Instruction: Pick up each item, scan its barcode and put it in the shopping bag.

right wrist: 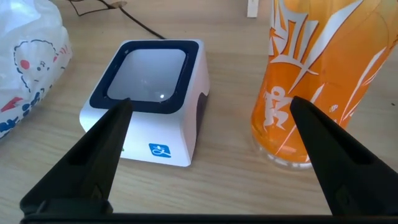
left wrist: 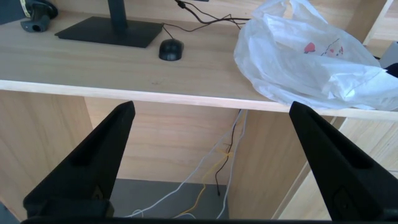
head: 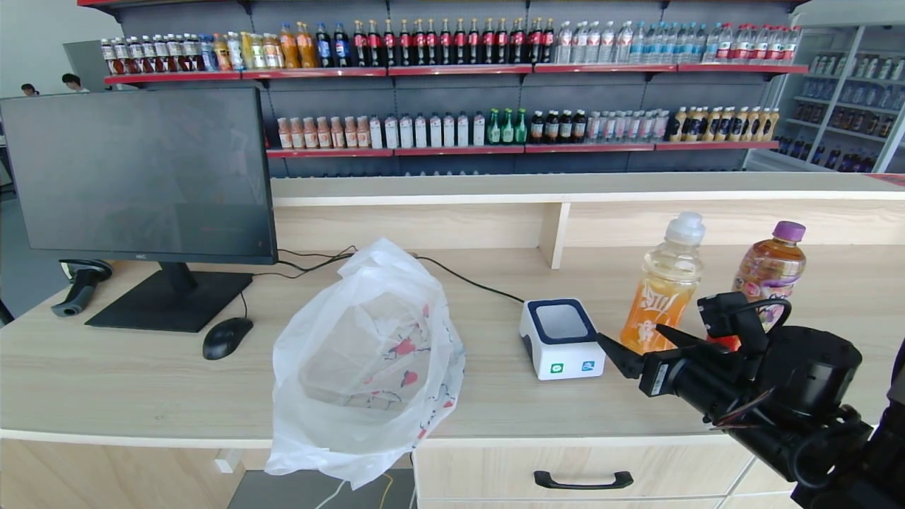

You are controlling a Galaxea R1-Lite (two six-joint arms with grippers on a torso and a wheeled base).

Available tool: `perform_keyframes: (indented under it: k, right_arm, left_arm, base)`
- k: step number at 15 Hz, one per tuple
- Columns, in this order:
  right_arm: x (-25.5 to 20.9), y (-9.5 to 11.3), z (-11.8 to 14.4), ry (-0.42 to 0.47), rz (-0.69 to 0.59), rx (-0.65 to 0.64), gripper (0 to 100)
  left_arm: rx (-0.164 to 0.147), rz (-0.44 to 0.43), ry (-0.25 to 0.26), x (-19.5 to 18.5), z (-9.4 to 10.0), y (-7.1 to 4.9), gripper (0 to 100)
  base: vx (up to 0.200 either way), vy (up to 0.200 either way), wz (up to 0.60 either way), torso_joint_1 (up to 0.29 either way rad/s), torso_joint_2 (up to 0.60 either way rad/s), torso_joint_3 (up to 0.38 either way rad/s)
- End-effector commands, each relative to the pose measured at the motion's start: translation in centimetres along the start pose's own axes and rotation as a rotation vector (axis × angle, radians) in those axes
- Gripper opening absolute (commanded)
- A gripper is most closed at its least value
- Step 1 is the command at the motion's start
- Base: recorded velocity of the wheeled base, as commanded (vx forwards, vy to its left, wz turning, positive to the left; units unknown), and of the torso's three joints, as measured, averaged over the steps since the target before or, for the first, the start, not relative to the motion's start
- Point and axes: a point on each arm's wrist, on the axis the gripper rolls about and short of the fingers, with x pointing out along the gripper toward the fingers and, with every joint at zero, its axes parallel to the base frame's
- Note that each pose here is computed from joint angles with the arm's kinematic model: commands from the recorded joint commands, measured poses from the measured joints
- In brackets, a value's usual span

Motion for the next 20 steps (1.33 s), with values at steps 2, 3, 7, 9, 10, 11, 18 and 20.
perform_keyframes:
  k: [2, 3, 7, 9, 10, 11, 18, 20]
  right_arm:
    - [-0.1, 0.0, 0.1, -0.004, 0.000, 0.000, 100]
    - [-0.1, 0.0, 0.1, -0.004, 0.000, 0.000, 100]
    - [0.0, -1.0, 0.0, -0.001, -0.038, 0.004, 100]
    - [-0.1, -1.9, 0.3, -0.011, -0.071, 0.008, 100]
    - [-0.2, -2.3, 0.3, -0.012, -0.085, 0.011, 100]
    - [-0.2, -2.6, 0.4, -0.016, -0.097, 0.013, 100]
    - [-0.5, -2.7, 0.5, -0.017, -0.101, 0.012, 100]
    - [-1.2, -2.0, 0.2, 0.002, -0.077, 0.006, 100]
  left_arm:
    - [-0.001, 0.000, -0.001, 0.0, 0.0, 0.0, 100]
    - [-0.001, 0.000, -0.001, 0.0, 0.0, 0.0, 100]
    - [-0.001, 0.000, -0.001, 0.0, 0.0, 0.0, 100]
    - [-0.001, 0.000, -0.001, 0.0, 0.0, 0.0, 100]
    - [-0.001, 0.000, -0.001, 0.0, 0.0, 0.0, 100]
    - [-0.001, 0.000, -0.001, 0.0, 0.0, 0.0, 100]
    - [-0.001, 0.000, -0.001, 0.0, 0.0, 0.0, 100]
    - [-0.001, 0.000, -0.001, 0.0, 0.0, 0.0, 100]
  base:
    - [0.000, 0.000, 0.00, 0.000, 0.00, 0.000]
    - [0.000, 0.000, 0.00, 0.000, 0.00, 0.000]
    - [0.000, 0.000, 0.00, 0.000, 0.00, 0.000]
    - [0.000, 0.000, 0.00, 0.000, 0.00, 0.000]
    - [0.000, 0.000, 0.00, 0.000, 0.00, 0.000]
    - [0.000, 0.000, 0.00, 0.000, 0.00, 0.000]
    - [0.000, 0.000, 0.00, 0.000, 0.00, 0.000]
    - [0.000, 0.000, 0.00, 0.000, 0.00, 0.000]
